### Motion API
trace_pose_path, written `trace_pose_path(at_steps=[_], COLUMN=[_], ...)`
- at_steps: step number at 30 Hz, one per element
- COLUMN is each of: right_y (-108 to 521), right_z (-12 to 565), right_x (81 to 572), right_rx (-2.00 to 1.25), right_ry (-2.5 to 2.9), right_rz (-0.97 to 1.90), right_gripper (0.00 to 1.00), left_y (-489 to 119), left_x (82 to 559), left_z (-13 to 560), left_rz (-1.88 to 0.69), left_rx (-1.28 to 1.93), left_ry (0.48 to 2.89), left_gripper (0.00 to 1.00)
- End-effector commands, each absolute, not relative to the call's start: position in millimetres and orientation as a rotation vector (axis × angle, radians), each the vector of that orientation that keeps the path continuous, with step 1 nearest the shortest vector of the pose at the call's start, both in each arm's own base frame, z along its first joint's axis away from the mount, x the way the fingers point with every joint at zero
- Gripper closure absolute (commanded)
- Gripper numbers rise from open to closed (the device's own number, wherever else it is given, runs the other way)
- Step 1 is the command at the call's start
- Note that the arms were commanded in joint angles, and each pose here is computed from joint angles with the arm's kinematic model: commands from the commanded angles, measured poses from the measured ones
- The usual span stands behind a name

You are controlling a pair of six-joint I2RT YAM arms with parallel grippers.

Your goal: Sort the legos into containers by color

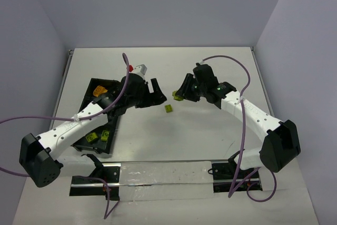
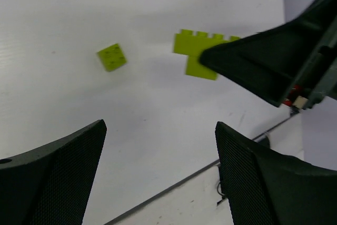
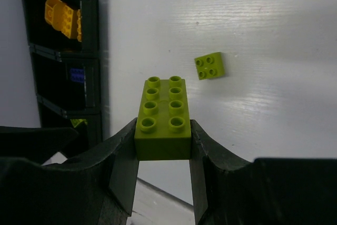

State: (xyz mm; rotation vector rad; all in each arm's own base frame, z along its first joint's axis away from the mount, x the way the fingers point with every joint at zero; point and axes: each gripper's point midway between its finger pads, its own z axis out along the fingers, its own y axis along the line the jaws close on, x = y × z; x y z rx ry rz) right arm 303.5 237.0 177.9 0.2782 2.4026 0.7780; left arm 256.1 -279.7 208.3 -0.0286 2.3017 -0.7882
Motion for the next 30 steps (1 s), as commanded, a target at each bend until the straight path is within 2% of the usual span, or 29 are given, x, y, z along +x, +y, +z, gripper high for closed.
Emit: trace_pose_path(at_steps=[1,7,10,30], right_y=[252,261,265,284], right_z=[217,223,227,241], right_x=[307,308,308,299], right_rx=[0.329,0.341,0.344,0.327], right_ry=[2.303,2.301,2.296,2.294], right_rz=[0.948,1.009,1.044,1.222], right_gripper=[1.0,1.0,1.0,1.0], left_y=[-321,-342,-345,-327], left_x=[257,254,253,273], left_z=[237,231,231,236], left_rz=[-1.014,-1.021,-1.031,-0.933], left_rx=[0.037,0.095,0.091,-0.027], left_ry=[2.168,2.167,2.156,2.042], left_gripper=[0.09,0.13,0.2,0.41])
